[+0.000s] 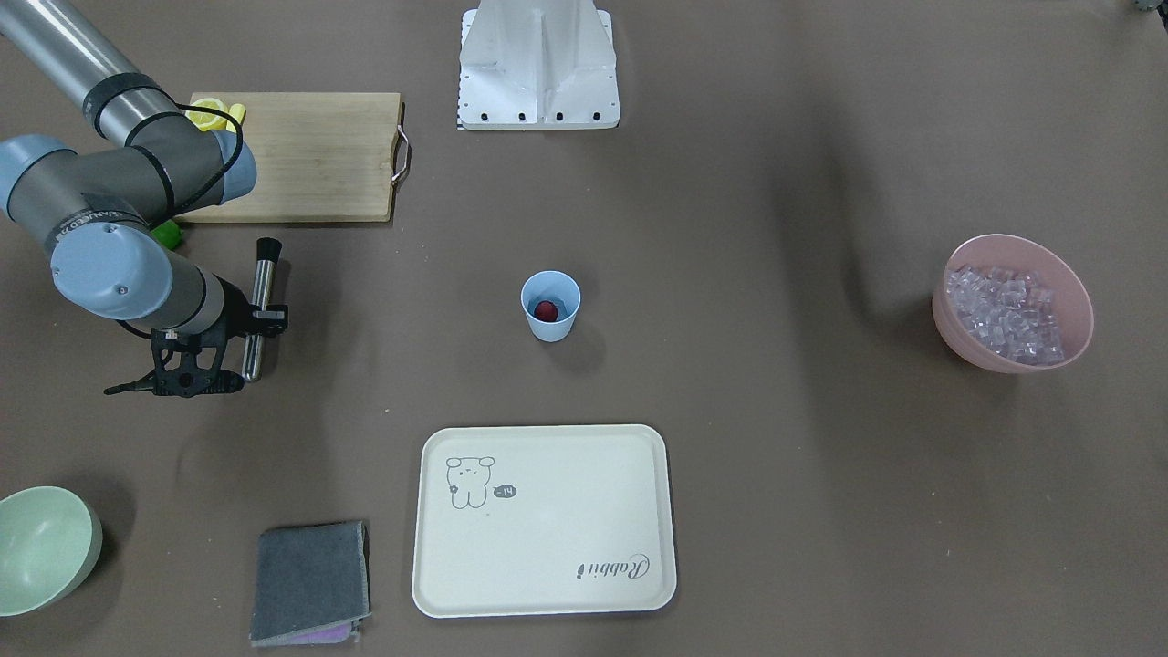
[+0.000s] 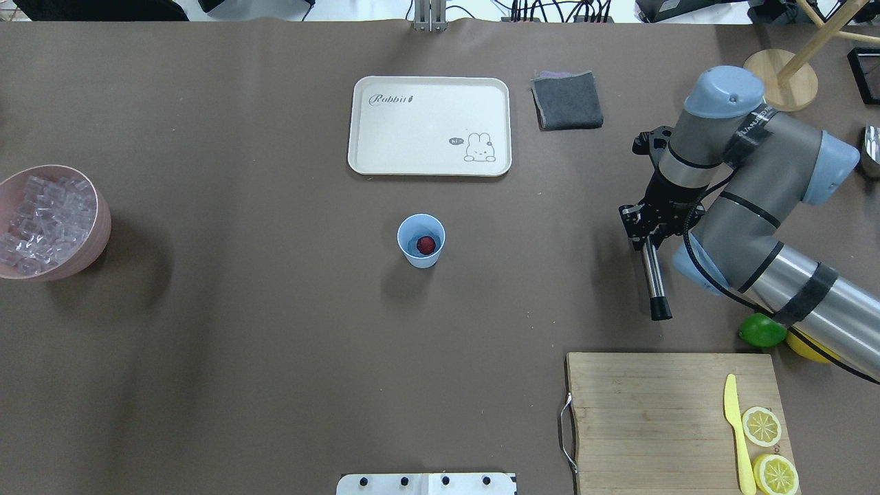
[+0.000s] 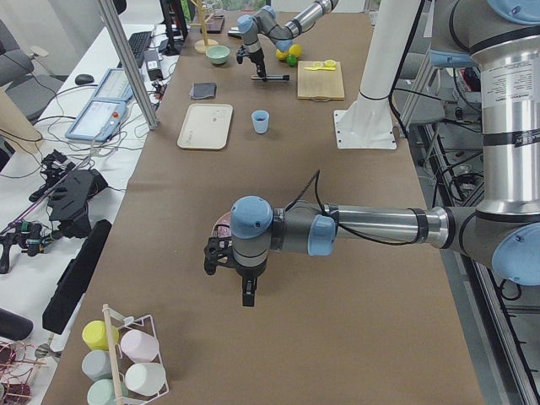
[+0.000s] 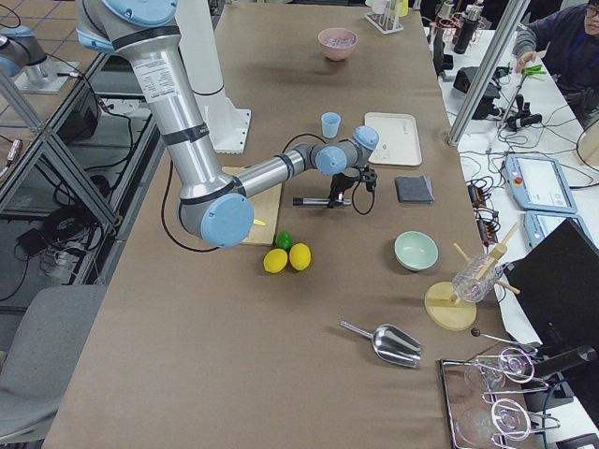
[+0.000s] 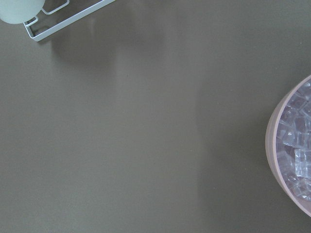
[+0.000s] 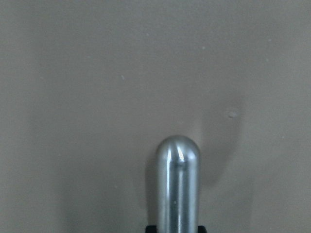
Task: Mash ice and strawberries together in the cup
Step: 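Lift the pestle with the right gripper and carry it over the cup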
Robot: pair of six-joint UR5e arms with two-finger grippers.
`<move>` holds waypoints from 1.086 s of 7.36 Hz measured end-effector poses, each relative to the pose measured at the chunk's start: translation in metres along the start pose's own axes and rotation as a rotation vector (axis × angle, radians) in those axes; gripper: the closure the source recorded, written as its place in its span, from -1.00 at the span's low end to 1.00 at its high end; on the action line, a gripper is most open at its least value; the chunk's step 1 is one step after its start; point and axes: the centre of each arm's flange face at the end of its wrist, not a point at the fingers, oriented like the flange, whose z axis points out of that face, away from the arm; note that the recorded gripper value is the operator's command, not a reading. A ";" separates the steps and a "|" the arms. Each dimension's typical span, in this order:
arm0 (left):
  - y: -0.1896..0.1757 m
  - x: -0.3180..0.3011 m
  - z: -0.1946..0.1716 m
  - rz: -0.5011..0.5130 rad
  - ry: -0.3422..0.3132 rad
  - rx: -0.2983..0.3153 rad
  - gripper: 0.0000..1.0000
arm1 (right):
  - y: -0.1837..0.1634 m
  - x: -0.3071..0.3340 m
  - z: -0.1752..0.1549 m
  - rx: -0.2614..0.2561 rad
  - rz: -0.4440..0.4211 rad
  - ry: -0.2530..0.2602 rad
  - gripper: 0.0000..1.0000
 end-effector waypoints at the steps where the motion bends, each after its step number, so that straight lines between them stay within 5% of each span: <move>1: 0.000 0.000 0.001 -0.002 0.001 -0.002 -0.99 | 0.002 -0.005 -0.016 0.026 -0.016 -0.012 1.00; 5: 0.002 -0.004 0.006 -0.020 0.008 -0.016 -0.99 | 0.018 -0.089 -0.092 0.196 -0.178 -0.055 1.00; 8: 0.003 -0.005 0.009 -0.026 0.008 -0.025 -0.99 | 0.044 -0.159 -0.135 0.407 -0.485 -0.095 1.00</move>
